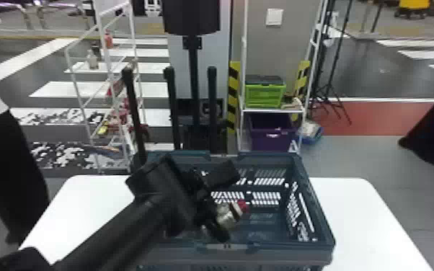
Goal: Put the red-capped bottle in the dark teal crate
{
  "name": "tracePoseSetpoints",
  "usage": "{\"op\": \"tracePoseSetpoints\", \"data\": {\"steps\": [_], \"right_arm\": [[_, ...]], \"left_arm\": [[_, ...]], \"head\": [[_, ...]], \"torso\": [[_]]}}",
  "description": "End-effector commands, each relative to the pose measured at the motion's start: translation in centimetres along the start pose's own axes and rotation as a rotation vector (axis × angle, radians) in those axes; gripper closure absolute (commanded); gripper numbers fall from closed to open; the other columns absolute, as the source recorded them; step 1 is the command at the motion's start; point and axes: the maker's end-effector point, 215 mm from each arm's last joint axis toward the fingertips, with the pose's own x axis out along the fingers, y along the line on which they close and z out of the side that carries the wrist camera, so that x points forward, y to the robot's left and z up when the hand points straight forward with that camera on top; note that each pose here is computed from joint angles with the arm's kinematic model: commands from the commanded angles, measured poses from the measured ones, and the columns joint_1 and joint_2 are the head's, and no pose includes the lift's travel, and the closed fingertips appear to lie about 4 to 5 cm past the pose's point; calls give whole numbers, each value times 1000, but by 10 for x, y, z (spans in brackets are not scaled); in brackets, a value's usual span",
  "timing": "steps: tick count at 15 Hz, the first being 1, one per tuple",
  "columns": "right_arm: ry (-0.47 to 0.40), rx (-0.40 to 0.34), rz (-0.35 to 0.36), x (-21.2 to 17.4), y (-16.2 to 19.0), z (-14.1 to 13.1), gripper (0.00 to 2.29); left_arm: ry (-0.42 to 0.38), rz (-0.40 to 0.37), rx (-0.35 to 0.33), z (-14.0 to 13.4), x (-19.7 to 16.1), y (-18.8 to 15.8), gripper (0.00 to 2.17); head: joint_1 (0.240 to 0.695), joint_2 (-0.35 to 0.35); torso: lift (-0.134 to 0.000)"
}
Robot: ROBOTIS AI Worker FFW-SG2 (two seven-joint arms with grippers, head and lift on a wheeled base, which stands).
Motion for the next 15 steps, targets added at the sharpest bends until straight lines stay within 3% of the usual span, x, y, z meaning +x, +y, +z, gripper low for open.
{"op": "tracePoseSetpoints", "data": {"steps": [1,3,8,12,15], "right_arm": [[-1,1,0,0,0,1,147],[-1,-2,-1,-1,0,1,151],[2,-1,-2,-1,-1,0,147],[3,-2,-4,-2,-2,0,151],[2,-5,-4,-2,-2,2,151]], "left_arm": [[-16,14,-1,4,-7,5,6],[-45,34,-17,12,-19,10,16],[-140,123,-160,17,-71,34,36],[-260,263,-322,7,-130,60,66],[-396,428,-474,-19,-186,72,80]], "head": [[499,0],[499,0],[499,0],[499,0],[499,0]], "torso": [[0],[0],[0],[0],[0]]}}
